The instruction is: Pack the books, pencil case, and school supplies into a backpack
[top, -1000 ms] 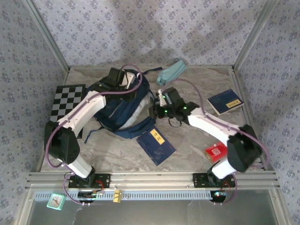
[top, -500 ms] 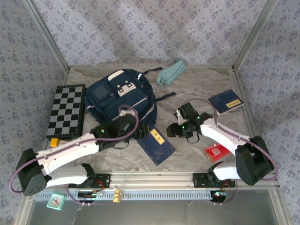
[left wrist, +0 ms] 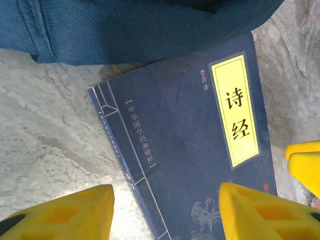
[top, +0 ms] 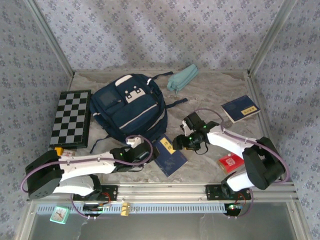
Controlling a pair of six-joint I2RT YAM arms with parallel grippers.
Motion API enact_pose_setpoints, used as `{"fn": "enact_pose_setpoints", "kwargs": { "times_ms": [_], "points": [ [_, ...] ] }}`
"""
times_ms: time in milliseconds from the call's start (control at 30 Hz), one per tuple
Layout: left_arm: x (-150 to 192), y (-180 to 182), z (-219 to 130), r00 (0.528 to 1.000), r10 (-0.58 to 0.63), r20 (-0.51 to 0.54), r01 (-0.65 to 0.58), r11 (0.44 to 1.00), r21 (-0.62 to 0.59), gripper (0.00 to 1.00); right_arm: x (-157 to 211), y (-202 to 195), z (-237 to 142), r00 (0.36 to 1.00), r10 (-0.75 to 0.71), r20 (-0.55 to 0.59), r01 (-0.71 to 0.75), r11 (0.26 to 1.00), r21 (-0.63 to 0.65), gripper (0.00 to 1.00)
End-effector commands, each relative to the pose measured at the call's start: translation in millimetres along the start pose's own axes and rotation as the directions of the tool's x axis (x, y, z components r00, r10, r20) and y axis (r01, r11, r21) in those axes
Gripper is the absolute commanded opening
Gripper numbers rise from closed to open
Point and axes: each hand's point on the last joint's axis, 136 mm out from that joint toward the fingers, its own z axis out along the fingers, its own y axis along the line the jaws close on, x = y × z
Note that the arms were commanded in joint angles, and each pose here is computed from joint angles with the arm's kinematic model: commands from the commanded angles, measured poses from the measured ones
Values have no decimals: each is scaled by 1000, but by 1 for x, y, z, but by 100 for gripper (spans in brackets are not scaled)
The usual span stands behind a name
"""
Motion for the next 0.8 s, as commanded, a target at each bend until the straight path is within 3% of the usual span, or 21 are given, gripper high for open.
{"fn": "enact_pose_setpoints", "kwargs": {
  "times_ms": [0, 333, 767],
  "points": [
    [2, -8, 7, 996, -94, 2, 94, 995, 27, 57, 5, -2, 10, 999, 21, -25, -21, 1000, 0, 68],
    [7, -1, 25, 990, -143, -4, 143, 990, 12, 56, 12, 5, 26, 997, 22, -70, -24, 999, -34, 67],
    [13, 6, 34, 990, -137, -19, 136, 990, -38, 53, 12, 34, 6, 999, -24, -48, 19, 994, -107, 65]
  ]
}}
